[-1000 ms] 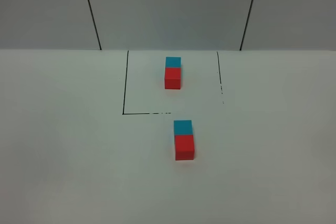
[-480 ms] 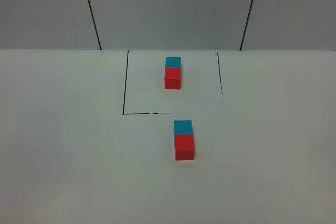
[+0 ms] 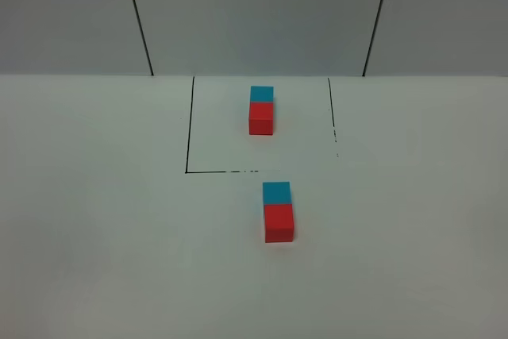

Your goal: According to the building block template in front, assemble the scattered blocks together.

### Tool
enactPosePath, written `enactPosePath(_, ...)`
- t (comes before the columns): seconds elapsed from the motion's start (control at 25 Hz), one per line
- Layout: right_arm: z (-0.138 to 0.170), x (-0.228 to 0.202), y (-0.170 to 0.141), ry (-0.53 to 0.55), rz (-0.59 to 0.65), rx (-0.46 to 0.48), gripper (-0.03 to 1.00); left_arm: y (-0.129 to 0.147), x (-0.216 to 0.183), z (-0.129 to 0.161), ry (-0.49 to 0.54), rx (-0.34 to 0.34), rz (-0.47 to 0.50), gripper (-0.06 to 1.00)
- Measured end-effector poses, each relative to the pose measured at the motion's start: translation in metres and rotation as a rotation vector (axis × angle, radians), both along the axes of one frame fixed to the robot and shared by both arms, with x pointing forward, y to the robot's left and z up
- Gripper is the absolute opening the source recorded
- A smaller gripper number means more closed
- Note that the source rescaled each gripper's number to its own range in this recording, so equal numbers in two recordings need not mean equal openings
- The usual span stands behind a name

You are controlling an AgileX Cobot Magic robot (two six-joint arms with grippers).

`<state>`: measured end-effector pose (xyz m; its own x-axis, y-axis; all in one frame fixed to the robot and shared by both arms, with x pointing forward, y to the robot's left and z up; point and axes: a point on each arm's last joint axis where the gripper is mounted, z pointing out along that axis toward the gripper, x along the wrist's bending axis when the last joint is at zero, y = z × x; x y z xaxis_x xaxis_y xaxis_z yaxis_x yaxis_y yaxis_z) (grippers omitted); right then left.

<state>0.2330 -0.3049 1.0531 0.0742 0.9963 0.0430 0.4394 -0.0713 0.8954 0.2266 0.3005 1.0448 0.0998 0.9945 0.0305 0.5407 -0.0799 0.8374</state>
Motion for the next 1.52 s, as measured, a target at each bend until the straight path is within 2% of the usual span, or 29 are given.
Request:
enactPosePath(0.36,0.0,0.0,0.0002,0.0,0.004,-0.001,1.0,0.0,0.0,0.0,0.0,0.0,0.0,0.68)
enactPosePath(0.72,-0.0001,0.0,0.0045,0.003,0.074,-0.04,1.0,0.0,0.0,0.0,0.0,0.0,0.0,0.68)
enactPosePath(1.52,-0.0001,0.0,0.0047,0.003,0.08,-0.045,1.0,0.0,0.0,0.0,0.0,0.0,0.0,0.68)
